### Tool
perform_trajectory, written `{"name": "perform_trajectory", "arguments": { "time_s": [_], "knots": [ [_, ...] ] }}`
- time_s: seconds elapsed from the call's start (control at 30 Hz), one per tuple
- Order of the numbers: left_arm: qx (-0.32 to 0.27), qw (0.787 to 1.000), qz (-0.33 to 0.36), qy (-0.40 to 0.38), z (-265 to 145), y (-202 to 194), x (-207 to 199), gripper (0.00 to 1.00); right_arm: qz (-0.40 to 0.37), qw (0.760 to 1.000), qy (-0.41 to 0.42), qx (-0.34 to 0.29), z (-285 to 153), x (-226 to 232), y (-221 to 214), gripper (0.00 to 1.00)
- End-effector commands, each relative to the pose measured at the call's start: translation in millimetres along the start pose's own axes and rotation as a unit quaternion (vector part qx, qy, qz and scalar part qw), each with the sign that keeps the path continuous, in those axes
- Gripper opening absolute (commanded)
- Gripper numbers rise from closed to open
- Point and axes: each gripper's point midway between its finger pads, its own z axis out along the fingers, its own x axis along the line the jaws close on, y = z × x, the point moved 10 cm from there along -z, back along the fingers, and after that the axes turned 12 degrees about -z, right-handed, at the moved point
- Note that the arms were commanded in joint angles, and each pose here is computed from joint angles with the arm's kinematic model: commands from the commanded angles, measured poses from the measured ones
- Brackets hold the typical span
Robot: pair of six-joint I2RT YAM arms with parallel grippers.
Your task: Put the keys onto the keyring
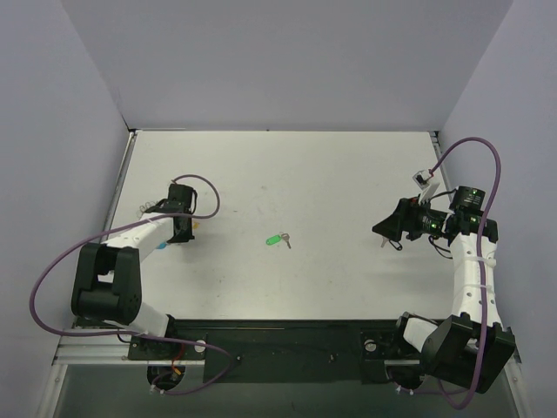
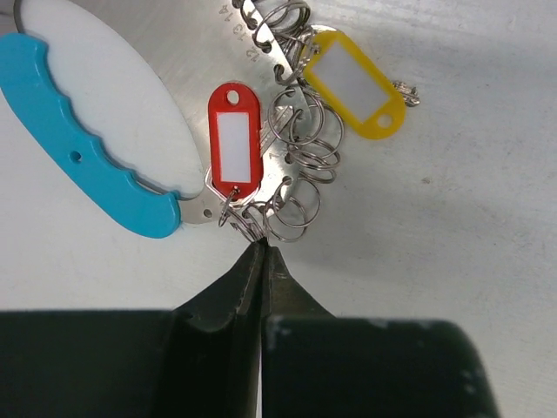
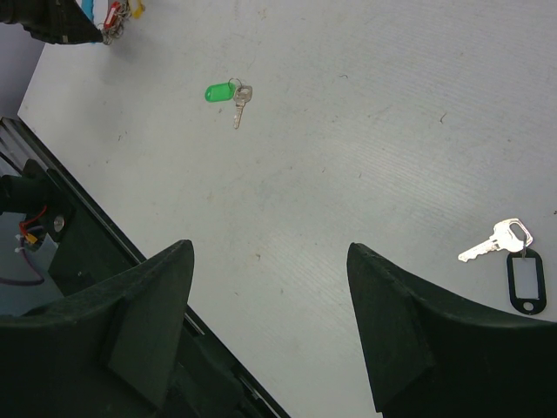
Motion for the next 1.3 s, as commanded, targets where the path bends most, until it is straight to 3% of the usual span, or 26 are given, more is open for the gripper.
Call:
{"name": "perform_trajectory", "arguments": {
  "time_s": [0.0, 0.3, 0.4, 0.6, 0.83, 0.97, 1.13, 1.27],
  "knots": [
    [-0.037, 0.999, -0.006, -0.025, -17.8, 14.8, -4.9, 0.07, 0.004, 1.000, 0.021, -0.009, 0.4, 1.8, -1.3, 0.66],
    [-0.092, 0.989, 0.057, -0.097, -57.3, 6.7, -13.6, 0.01, 0.004, 1.000, 0.021, -0.009, 0.4, 1.7, -1.1, 0.66],
    [-0.101, 0.985, 0.048, -0.133, -67.4, 4.8, -14.6, 0.01, 0.005, 1.000, 0.021, -0.008, 0.5, 1.5, -1.4, 0.66],
    [-0.035, 0.980, 0.003, -0.194, -59.4, -12.3, -28.5, 0.01, 0.003, 1.000, 0.023, -0.008, 0.5, 1.6, -1.5, 0.66],
    [0.022, 0.984, -0.028, -0.173, -39.4, -27.5, -41.5, 0.03, 0.003, 1.000, 0.021, -0.007, -0.4, 1.8, -1.8, 0.66],
    [0.011, 0.984, -0.026, -0.175, -47.4, -23.4, -41.7, 0.14, 0.002, 1.000, 0.022, -0.007, -0.6, 2.1, -1.5, 0.66],
    [-0.042, 0.982, -0.044, -0.178, -62.4, -16.3, -33.2, 0.42, 0.003, 1.000, 0.023, -0.005, -0.4, 1.8, -2.3, 0.66],
    [-0.051, 0.980, -0.055, -0.182, -64.7, -18.3, -31.0, 0.42, 0.002, 1.000, 0.024, -0.005, 0.0, 1.7, -2.1, 0.66]
  ]
}}
